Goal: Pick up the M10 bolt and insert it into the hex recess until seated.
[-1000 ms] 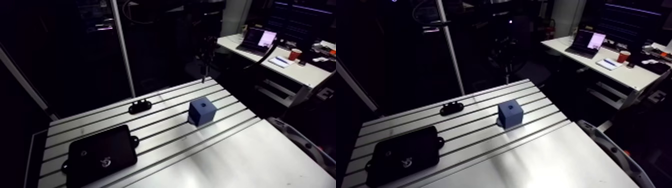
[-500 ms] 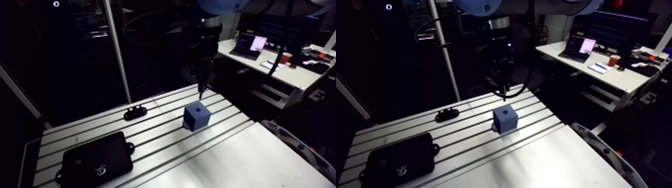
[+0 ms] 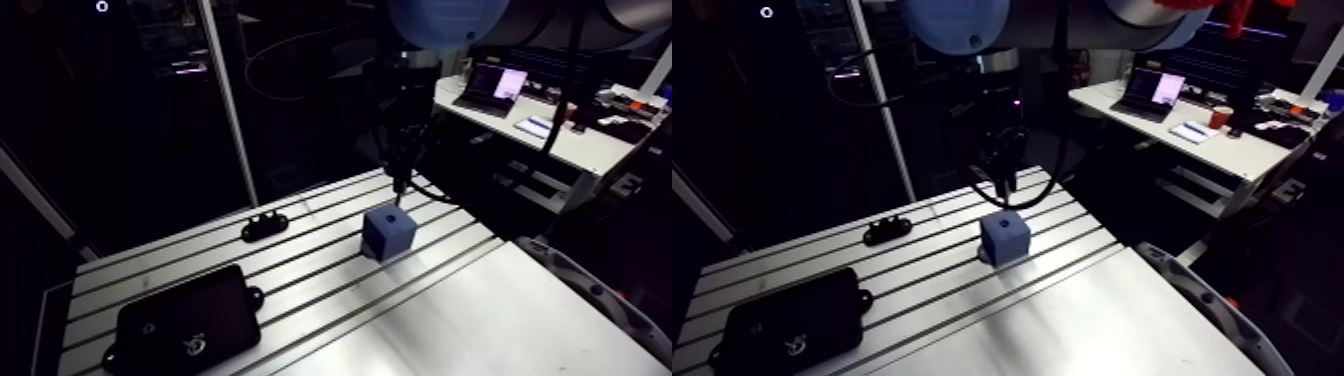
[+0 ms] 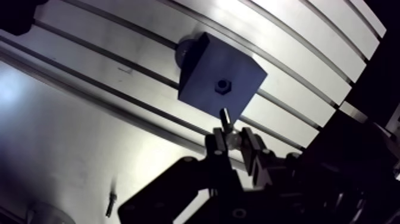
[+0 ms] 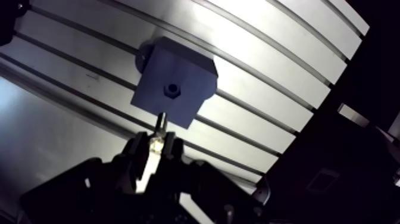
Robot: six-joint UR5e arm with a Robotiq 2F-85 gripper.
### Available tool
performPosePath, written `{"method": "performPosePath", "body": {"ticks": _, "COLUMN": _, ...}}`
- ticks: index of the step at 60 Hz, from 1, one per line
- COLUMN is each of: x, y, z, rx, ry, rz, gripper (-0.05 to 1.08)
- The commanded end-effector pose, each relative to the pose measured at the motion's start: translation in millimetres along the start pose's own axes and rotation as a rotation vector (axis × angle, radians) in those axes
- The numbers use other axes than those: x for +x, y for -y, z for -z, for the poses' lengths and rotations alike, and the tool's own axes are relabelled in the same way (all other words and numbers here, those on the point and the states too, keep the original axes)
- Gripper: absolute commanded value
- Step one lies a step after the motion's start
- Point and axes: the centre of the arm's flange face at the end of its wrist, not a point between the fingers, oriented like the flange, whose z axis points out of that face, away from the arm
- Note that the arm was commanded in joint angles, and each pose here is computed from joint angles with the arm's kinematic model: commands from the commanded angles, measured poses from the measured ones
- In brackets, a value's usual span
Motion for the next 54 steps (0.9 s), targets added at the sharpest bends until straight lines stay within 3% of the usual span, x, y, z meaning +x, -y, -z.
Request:
{"method": "performPosePath", "body": {"ticks": 1, "x": 0.9, "y": -0.9, "z": -4.1, "rx": 0.000, "ry": 0.000, "rz": 0.003, "gripper": 1.05}}
{"method": "performPosePath", "body": {"ticks": 54, "x": 9.1, "y": -7.6, "z": -25.5, "rx": 0.028, "ry": 0.018, "rz": 0.004, "gripper": 1.05}}
